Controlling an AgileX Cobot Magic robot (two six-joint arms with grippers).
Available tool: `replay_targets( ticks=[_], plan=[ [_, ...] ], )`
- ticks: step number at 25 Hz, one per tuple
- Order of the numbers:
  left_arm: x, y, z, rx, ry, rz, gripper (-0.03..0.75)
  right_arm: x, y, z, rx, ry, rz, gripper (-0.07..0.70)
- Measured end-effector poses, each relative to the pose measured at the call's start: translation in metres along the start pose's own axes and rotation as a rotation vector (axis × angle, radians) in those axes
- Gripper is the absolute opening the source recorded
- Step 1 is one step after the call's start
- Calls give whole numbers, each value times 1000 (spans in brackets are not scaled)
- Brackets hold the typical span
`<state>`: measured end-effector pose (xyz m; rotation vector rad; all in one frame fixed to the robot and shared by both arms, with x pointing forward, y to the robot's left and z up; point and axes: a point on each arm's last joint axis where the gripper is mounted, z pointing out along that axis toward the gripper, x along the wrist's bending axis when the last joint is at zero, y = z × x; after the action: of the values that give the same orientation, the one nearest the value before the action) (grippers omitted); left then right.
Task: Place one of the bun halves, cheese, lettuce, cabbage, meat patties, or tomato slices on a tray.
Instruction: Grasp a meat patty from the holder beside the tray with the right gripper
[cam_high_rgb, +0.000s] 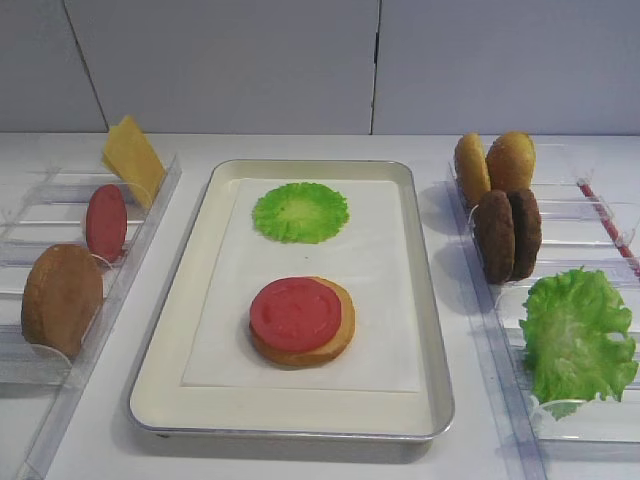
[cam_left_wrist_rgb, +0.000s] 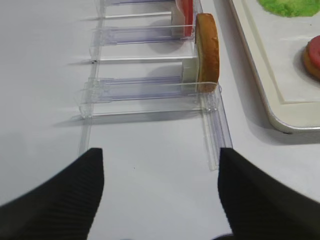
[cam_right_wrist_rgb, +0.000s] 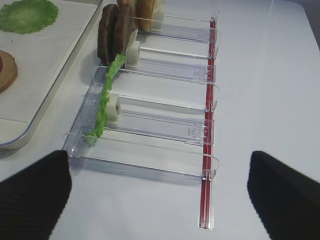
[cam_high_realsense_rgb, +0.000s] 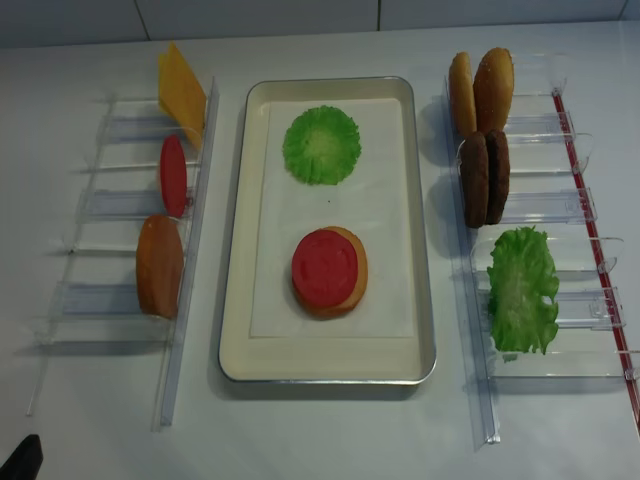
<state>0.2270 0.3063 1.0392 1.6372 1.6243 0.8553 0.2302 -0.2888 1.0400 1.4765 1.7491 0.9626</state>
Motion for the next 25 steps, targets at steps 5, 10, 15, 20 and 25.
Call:
replay_targets(
  ticks=[5, 10, 15, 20, 25],
  plan=[
    [0, 0, 0, 0, 0, 0, 485, 0, 0, 0, 0, 0, 0, 689],
    [0, 0, 0, 0, 0, 0, 485, 1, 1, -1, -5, 7, -16, 689],
    [0, 0, 0, 0, 0, 0, 485, 7, 28, -20, -63, 77, -50, 689],
    [0, 0, 0, 0, 0, 0, 485, 6, 84, -23, -5, 119, -9, 689],
    [0, 0, 0, 0, 0, 0, 485, 8, 147, 2, 125, 253, 48, 689]
  ],
)
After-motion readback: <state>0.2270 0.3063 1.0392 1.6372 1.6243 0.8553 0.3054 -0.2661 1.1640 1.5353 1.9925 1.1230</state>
